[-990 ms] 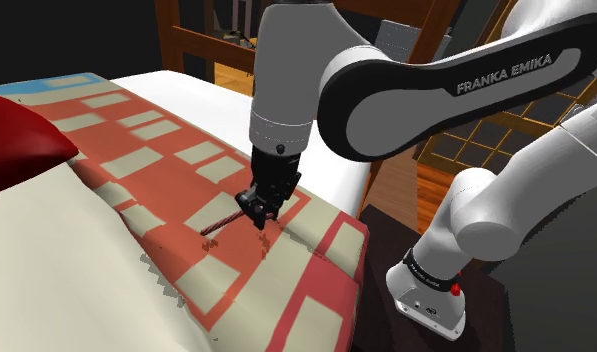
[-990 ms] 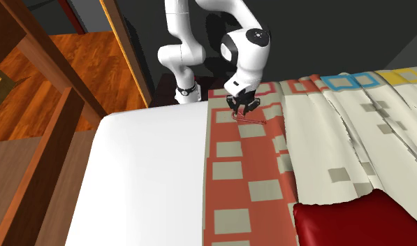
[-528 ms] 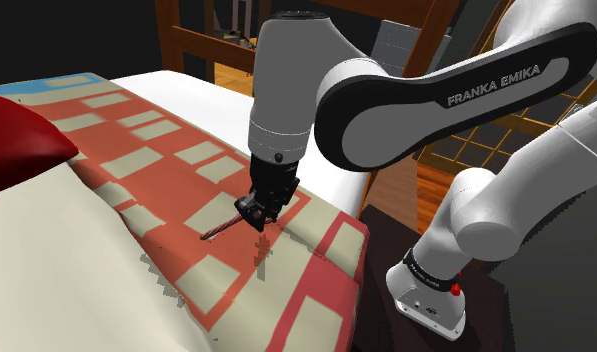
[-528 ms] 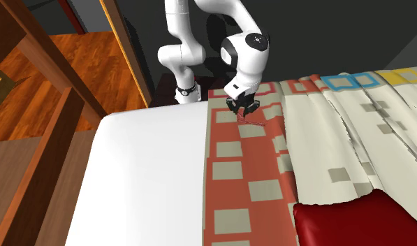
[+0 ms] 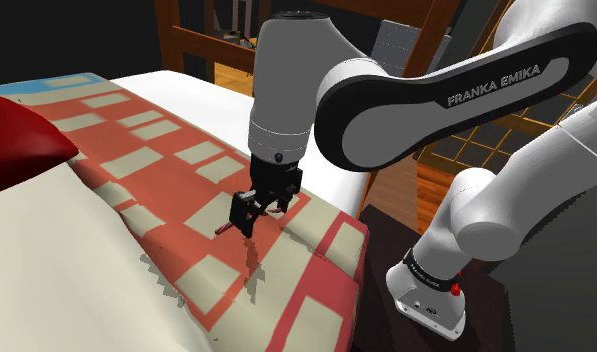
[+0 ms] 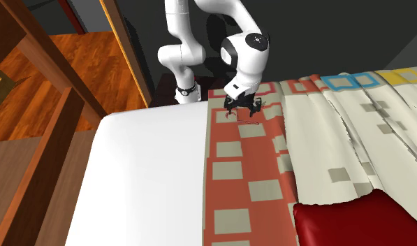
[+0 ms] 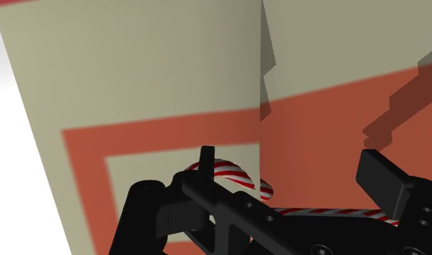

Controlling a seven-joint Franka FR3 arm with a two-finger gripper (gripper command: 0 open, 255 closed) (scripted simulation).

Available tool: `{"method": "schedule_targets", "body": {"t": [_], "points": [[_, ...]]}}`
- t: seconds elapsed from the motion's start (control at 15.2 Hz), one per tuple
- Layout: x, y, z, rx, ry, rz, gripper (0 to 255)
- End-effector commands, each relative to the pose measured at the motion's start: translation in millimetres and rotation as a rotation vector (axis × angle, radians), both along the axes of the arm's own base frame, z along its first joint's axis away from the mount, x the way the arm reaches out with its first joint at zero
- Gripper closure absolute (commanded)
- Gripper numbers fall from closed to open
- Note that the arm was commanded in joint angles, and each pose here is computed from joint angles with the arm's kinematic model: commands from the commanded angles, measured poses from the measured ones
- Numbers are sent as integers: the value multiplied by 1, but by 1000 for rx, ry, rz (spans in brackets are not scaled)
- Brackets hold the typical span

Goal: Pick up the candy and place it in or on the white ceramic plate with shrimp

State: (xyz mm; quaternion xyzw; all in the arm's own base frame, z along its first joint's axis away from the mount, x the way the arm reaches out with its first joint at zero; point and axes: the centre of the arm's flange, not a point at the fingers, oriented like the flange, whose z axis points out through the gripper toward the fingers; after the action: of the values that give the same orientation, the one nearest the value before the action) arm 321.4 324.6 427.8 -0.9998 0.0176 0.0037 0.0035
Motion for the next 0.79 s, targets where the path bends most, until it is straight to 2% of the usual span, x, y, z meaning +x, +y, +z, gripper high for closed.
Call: {"method": "schedule_targets", "body": {"t": [0.0,0.2,0.73], "points": [[0,0,13,0,0,0,0],[0,0,50,0,0,0,0],[0,0,50,0,0,0,0]]}}
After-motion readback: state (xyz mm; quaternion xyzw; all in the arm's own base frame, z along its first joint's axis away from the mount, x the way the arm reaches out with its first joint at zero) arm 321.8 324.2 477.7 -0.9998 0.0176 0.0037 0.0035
